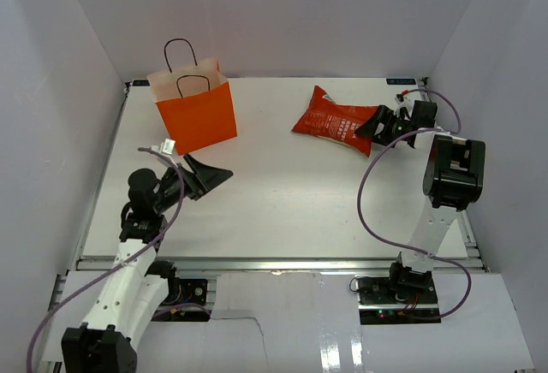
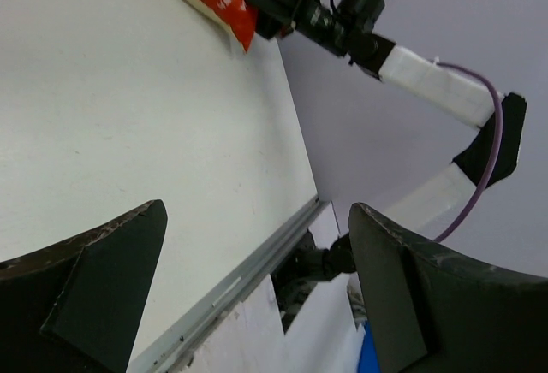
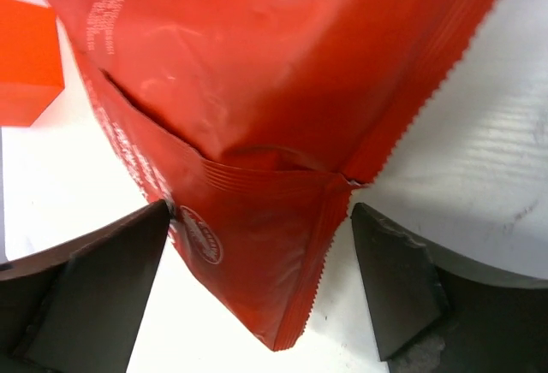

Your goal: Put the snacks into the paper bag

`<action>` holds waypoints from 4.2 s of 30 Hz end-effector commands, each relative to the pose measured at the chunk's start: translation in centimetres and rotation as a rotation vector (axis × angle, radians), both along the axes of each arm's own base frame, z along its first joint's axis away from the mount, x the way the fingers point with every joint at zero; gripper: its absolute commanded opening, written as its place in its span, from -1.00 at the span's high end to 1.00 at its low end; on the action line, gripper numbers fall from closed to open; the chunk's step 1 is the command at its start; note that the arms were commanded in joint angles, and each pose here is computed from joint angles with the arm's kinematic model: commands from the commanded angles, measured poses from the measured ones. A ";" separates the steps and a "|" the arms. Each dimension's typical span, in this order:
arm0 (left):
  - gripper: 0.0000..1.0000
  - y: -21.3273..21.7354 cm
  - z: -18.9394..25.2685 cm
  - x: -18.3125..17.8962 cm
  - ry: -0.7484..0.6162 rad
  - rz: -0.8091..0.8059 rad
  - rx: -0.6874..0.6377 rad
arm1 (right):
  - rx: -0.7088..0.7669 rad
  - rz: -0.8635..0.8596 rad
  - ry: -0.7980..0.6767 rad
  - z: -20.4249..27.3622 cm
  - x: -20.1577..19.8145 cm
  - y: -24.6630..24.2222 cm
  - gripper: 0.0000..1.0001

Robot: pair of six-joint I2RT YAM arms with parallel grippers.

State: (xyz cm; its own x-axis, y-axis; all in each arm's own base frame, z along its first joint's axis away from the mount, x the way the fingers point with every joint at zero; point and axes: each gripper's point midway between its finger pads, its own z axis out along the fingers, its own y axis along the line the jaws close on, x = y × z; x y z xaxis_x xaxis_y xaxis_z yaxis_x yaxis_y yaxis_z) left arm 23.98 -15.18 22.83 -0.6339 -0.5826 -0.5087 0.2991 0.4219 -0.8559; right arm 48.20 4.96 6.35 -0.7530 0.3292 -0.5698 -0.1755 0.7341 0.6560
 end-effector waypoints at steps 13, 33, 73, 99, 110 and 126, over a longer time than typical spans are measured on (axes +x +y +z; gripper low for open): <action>-0.96 -12.8 -2.6 4.0 0.042 -0.258 0.148 | 0.039 0.138 -0.109 1.4 -1.3 1.0 0.55; -0.96 -18.9 -7.2 11.3 -0.044 -0.377 0.323 | 0.084 0.676 -0.208 6.2 -17.5 4.2 0.85; 0.48 -20.5 -0.5 6.8 -0.051 -0.540 -0.015 | 0.194 0.765 -0.300 8.5 -20.4 7.0 0.80; 1.00 -11.2 12.1 7.0 -0.339 -0.349 0.227 | -0.097 0.744 -0.463 14.6 -16.1 8.4 -0.69; 1.00 -5.1 26.0 11.2 -0.695 -0.139 0.483 | -0.143 0.728 -0.507 14.9 -16.2 8.2 -0.77; 1.00 4.4 37.9 13.6 -1.040 0.323 0.787 | -0.163 0.736 -0.478 12.7 -17.0 7.9 -0.83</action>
